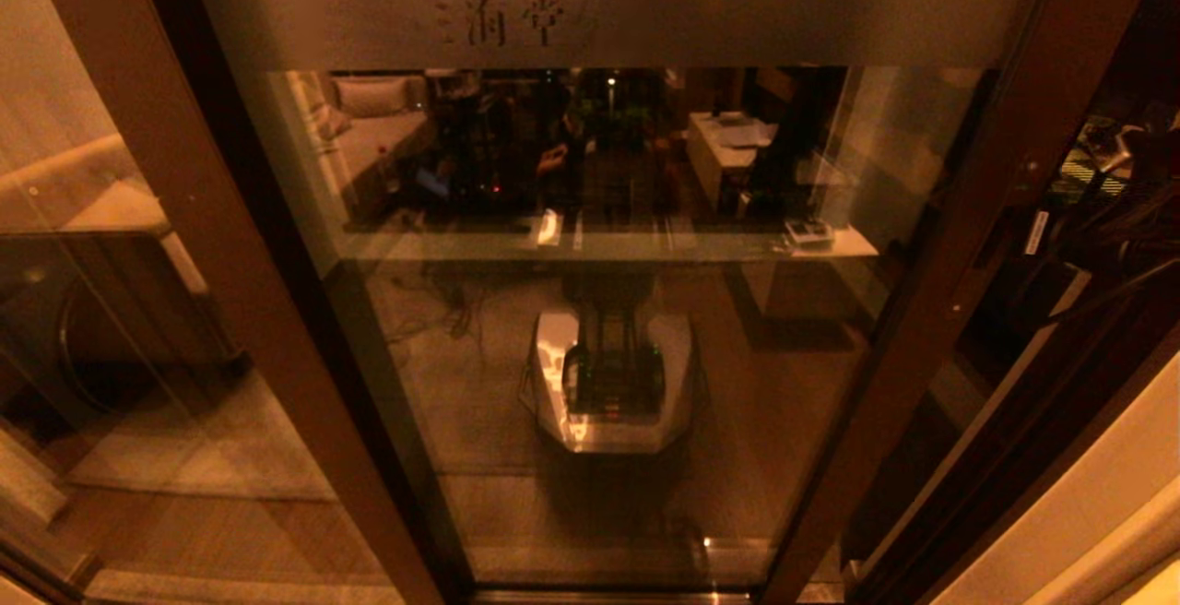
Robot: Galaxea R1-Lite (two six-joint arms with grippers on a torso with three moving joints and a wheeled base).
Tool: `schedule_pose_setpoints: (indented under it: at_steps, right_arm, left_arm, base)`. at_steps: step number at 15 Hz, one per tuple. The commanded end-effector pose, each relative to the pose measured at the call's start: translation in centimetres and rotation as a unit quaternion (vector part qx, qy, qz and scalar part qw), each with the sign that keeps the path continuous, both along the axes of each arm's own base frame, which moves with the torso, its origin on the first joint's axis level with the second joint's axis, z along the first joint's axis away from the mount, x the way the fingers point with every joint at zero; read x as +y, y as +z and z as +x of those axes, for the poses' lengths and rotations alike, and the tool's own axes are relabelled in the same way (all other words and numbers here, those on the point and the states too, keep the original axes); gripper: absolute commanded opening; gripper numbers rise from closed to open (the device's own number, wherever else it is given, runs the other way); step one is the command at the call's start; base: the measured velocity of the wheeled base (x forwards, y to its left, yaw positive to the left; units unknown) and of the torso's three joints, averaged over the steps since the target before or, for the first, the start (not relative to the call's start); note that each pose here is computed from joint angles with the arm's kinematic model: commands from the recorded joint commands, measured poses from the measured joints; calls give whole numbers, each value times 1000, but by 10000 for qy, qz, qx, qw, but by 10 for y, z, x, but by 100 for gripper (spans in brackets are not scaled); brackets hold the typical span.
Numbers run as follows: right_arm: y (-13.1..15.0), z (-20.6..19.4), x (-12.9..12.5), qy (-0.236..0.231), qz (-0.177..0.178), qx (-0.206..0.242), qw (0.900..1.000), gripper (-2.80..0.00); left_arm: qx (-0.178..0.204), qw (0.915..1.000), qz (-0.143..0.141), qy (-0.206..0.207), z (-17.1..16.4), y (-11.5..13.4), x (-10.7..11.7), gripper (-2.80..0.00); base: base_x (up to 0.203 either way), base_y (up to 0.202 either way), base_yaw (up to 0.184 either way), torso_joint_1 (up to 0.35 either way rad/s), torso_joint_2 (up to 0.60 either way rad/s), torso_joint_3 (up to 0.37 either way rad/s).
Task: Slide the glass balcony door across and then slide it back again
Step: Open the slid door
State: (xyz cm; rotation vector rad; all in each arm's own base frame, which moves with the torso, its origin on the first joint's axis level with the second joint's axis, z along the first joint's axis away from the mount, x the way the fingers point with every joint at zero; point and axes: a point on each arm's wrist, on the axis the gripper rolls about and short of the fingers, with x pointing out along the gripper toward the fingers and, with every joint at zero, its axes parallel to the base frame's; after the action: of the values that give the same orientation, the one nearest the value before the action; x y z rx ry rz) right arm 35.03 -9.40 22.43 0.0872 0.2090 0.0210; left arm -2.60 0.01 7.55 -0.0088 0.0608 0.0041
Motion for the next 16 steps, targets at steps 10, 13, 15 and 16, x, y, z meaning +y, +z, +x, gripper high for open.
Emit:
schedule_pose_setpoints:
  at_steps: [10, 13, 15, 16]
  right_arm:
    - [4, -7, 27, 191, 100, -16, 9998, -280]
    - [5, -6, 33, 238, 188, -26, 9995, -280]
    - [9, -8, 39, 293, 232, -65, 9993, -280]
    - [7, -8, 39, 293, 244, -38, 9993, -280]
  left_arm:
    - [-2, 10000, -1, 4, 0, 0, 0, -280]
    - [3, 10000, -1, 4, 0, 0, 0, -280]
    - [3, 10000, -9, 4, 0, 0, 0, -280]
    - [-5, 10000, -1, 4, 0, 0, 0, -280]
  base:
    - [0, 0, 0, 0, 0, 0]
    - [0, 0, 0, 0, 0, 0]
    - [0, 0, 0, 0, 0, 0]
    - [0, 0, 0, 0, 0, 0]
